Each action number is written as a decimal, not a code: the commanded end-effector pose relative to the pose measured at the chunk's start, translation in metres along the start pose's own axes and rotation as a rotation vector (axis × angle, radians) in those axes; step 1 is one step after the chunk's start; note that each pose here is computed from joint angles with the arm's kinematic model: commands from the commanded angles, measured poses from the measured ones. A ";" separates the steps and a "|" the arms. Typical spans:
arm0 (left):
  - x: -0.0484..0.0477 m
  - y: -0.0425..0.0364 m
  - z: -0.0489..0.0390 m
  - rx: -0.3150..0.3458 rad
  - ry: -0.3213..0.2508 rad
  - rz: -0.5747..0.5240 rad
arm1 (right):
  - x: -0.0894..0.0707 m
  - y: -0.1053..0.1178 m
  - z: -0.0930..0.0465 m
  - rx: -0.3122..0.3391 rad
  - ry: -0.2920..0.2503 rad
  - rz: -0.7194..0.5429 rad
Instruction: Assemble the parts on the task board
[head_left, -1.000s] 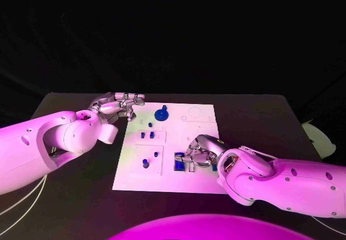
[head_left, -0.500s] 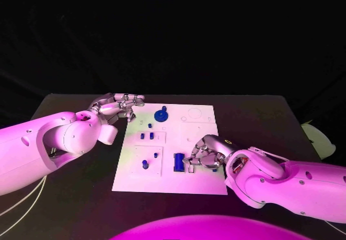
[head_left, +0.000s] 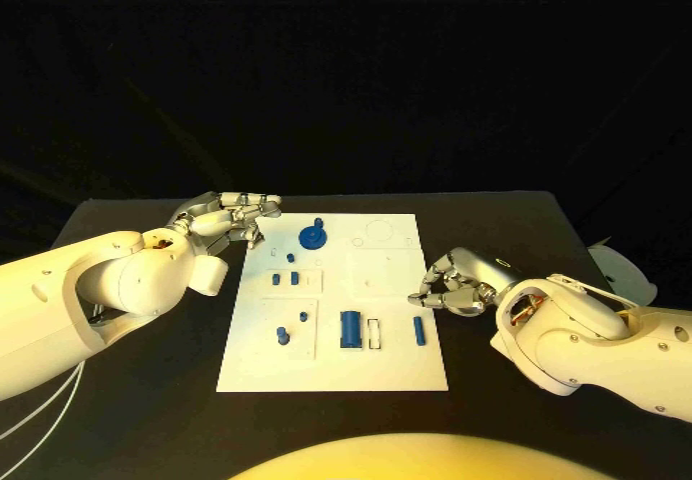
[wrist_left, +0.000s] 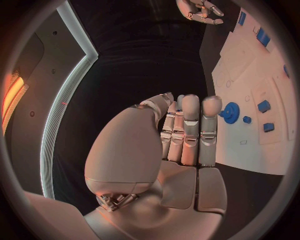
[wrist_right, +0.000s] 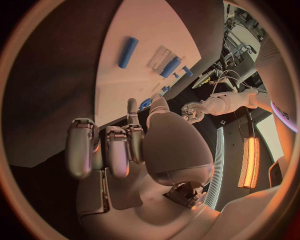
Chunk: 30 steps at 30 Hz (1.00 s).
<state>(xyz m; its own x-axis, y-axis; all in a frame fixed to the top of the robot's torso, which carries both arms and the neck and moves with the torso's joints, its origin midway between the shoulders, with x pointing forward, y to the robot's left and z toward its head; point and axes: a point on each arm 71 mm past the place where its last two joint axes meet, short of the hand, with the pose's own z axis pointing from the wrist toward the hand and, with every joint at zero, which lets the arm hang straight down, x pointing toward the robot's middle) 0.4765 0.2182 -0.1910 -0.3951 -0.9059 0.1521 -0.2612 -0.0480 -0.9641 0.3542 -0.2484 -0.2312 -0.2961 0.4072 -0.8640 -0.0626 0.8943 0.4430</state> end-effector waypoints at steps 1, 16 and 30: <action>0.0035 -0.0005 0.0011 0.005 0.022 -0.001 | 0.001 -0.004 -0.003 -0.016 0.016 -0.071; 0.0048 -0.0004 0.0010 0.005 0.029 -0.002 | 0.030 -0.013 -0.009 0.024 0.088 -0.099; 0.0037 -0.0006 -0.0001 0.006 0.028 -0.002 | 0.046 -0.011 -0.003 0.034 0.116 -0.093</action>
<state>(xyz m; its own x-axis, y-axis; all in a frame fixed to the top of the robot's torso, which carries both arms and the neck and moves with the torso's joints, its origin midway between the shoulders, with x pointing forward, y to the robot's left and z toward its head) 0.4759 0.2172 -0.1912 -0.4009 -0.9030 0.1543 -0.2629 -0.0480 -0.9636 0.3389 -0.2400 -0.2730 -0.3896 0.3217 -0.8630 -0.0612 0.9259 0.3728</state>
